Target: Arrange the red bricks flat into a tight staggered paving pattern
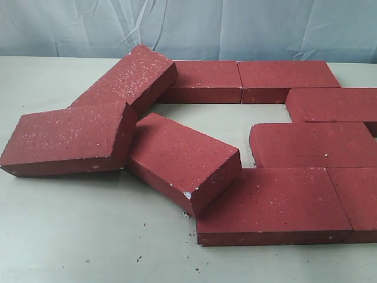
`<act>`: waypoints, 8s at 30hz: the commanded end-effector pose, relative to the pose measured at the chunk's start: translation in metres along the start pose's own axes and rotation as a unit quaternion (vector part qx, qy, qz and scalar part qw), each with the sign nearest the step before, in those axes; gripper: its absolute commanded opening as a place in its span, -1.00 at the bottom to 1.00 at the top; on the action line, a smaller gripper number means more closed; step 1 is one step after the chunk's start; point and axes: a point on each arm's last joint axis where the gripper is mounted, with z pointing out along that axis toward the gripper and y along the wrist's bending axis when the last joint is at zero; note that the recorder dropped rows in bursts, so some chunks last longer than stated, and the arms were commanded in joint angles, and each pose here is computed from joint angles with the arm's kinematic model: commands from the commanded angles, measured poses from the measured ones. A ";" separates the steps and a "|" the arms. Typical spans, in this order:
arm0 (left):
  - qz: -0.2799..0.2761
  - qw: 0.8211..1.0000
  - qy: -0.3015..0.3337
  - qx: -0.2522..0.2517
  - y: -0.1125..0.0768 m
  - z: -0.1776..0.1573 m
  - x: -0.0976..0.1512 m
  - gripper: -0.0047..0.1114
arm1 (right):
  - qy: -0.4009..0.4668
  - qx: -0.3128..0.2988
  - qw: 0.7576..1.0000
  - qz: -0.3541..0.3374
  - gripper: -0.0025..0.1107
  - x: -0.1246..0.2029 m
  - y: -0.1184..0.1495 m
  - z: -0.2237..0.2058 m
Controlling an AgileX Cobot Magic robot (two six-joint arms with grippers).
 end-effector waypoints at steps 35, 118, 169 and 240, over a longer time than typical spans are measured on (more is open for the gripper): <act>0.202 0.731 0.477 0.444 -0.157 0.040 0.080 -0.92 | 0.299 -0.541 0.739 -0.268 -0.97 0.061 0.161 0.028; 0.159 0.829 0.420 0.333 -0.135 0.104 0.050 -0.92 | 0.296 -0.277 0.809 -0.426 -0.97 0.067 0.226 0.105; 0.127 0.871 0.379 0.286 -0.151 0.149 0.091 -0.92 | 0.246 -0.434 0.757 -0.422 -0.97 0.110 0.229 0.163; 0.162 0.781 0.496 0.344 -0.159 0.150 0.120 -0.92 | 0.235 -0.377 0.839 -0.316 -0.97 0.086 0.204 0.176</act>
